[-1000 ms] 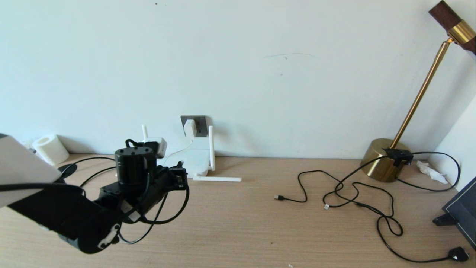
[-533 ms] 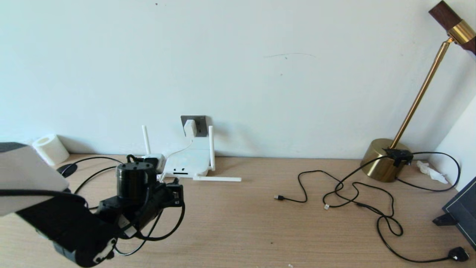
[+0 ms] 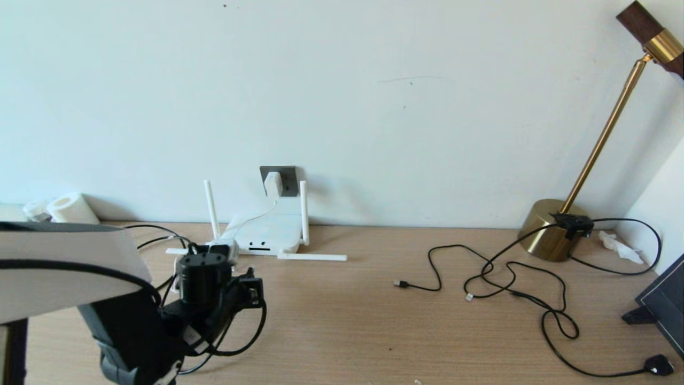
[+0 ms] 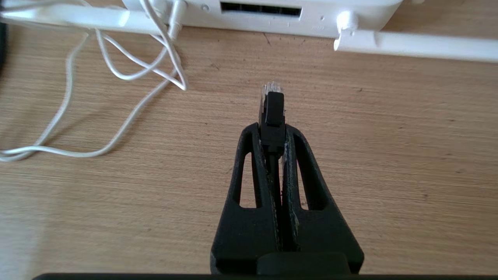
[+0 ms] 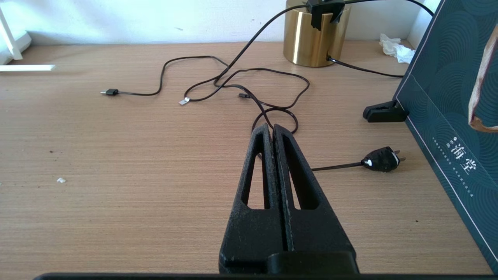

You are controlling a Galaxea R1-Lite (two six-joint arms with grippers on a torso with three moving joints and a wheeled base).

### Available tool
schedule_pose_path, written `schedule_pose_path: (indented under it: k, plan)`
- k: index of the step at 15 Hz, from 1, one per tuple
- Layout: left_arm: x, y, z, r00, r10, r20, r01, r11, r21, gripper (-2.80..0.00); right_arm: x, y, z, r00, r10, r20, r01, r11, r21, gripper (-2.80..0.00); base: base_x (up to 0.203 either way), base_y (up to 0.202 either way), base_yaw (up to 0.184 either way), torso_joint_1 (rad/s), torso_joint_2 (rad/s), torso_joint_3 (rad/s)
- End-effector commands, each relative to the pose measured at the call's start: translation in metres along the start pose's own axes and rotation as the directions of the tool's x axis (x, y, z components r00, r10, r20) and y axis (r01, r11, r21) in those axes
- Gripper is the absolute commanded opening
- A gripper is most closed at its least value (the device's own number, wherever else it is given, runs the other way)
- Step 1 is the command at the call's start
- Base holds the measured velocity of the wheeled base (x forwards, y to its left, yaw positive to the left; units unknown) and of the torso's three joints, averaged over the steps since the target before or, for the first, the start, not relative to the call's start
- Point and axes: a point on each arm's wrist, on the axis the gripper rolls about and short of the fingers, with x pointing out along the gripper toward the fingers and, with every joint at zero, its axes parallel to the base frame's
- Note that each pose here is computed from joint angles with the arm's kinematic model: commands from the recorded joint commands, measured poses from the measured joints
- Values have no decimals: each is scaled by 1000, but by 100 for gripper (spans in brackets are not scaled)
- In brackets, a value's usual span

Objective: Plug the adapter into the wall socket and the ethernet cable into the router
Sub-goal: Align cable and router interface

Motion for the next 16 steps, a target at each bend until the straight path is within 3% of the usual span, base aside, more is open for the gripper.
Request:
schedule_pose_path:
  k: [1,11,16]
  plan:
    - [11,-2,-12,1000,2,-25,-2,1000,5,-280,0,0,0,1000,0,-1,0,1000,0,-280,0,0,0,0,0,0]
    - [35,-9,-9,1000,-25,4,25,1000,-7,-280,0,0,0,1000,-1,-2,1,1000,0,-280,0,0,0,0,0,0]
    - [31,-10,-4,993,-119,10,119,993,-11,-280,0,0,0,1000,0,-1,0,1000,0,-280,0,0,0,0,0,0]
